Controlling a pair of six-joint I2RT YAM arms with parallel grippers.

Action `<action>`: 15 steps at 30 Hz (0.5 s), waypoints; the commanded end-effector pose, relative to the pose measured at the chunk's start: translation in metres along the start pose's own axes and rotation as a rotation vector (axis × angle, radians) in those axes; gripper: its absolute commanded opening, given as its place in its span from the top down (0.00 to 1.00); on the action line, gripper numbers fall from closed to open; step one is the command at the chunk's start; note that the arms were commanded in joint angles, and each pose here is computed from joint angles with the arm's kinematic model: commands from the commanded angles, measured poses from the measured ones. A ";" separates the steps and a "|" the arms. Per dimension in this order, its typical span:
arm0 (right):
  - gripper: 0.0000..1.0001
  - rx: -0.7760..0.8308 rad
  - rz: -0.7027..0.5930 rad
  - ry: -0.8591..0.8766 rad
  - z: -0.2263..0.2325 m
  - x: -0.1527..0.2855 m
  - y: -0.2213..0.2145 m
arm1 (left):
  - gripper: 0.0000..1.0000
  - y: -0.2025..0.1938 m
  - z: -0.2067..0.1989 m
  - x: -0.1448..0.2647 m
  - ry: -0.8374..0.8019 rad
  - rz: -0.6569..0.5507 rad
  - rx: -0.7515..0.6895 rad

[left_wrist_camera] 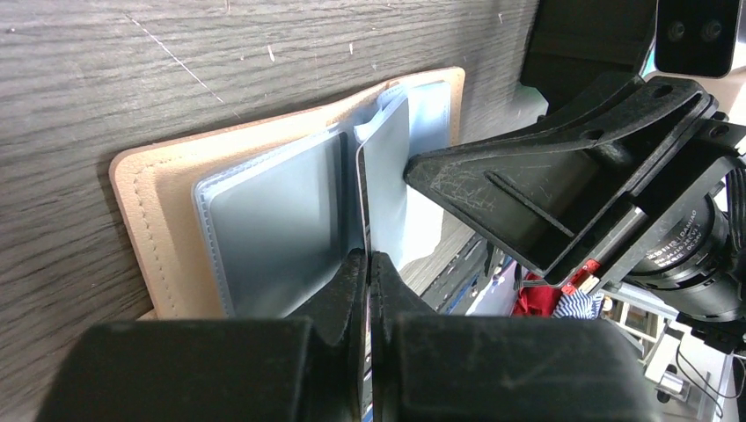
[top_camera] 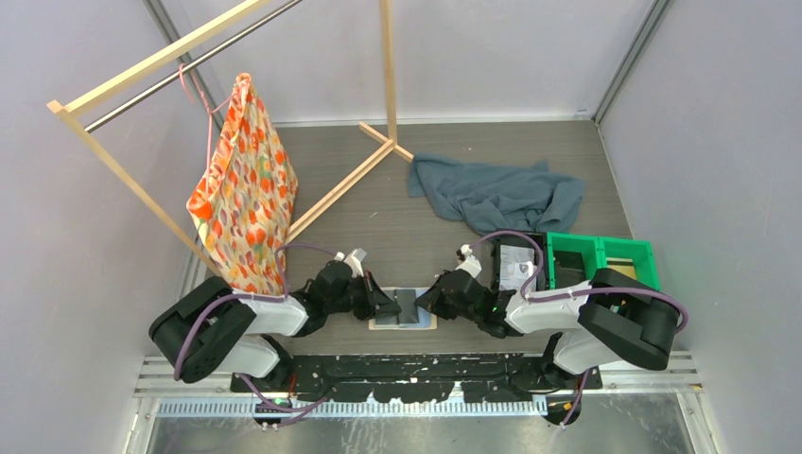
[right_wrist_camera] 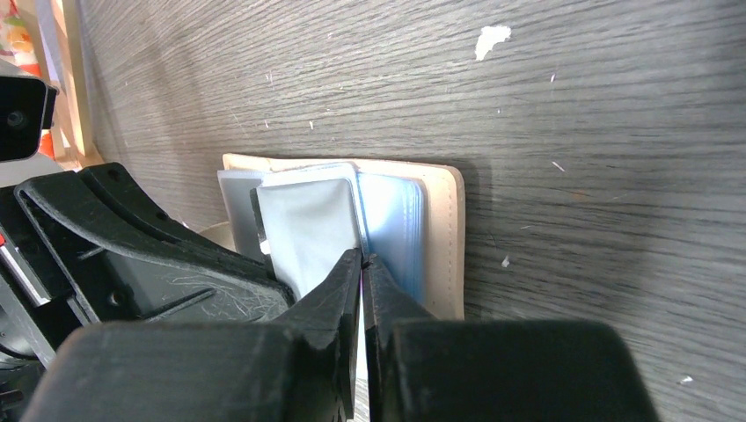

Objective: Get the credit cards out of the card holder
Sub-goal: Remove the credit card from the card holder.

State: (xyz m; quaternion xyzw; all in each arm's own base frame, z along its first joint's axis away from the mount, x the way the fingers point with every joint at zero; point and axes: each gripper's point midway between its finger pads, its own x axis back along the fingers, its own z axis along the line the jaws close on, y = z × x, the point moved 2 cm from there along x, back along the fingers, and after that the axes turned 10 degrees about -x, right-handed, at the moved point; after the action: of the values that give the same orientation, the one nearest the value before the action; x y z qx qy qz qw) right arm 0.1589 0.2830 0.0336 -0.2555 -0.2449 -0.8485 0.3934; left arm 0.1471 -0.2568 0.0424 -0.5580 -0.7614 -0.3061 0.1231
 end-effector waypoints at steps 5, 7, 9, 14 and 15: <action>0.90 0.032 0.013 -0.135 -0.037 -0.002 -0.004 | 0.99 0.011 -0.008 0.003 -0.052 -0.060 -0.014; 0.90 0.028 0.011 -0.136 -0.038 -0.002 -0.004 | 1.00 0.011 -0.006 0.006 -0.044 -0.065 -0.016; 0.91 0.029 0.011 -0.145 -0.041 -0.002 -0.005 | 0.99 0.013 -0.004 0.010 -0.033 -0.074 -0.020; 0.91 0.026 0.009 -0.157 -0.044 -0.004 -0.005 | 0.99 0.015 -0.001 0.016 -0.008 -0.086 -0.031; 0.91 0.025 0.009 -0.160 -0.045 -0.004 -0.005 | 0.99 0.015 0.000 0.017 -0.002 -0.086 -0.031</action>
State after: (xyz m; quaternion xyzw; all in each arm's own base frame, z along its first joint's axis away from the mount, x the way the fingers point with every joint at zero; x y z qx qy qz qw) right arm 0.1602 0.2875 0.0332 -0.2562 -0.2309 -0.8520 0.3939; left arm 0.1506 -0.2473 0.0535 -0.5406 -0.7759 -0.3070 0.1072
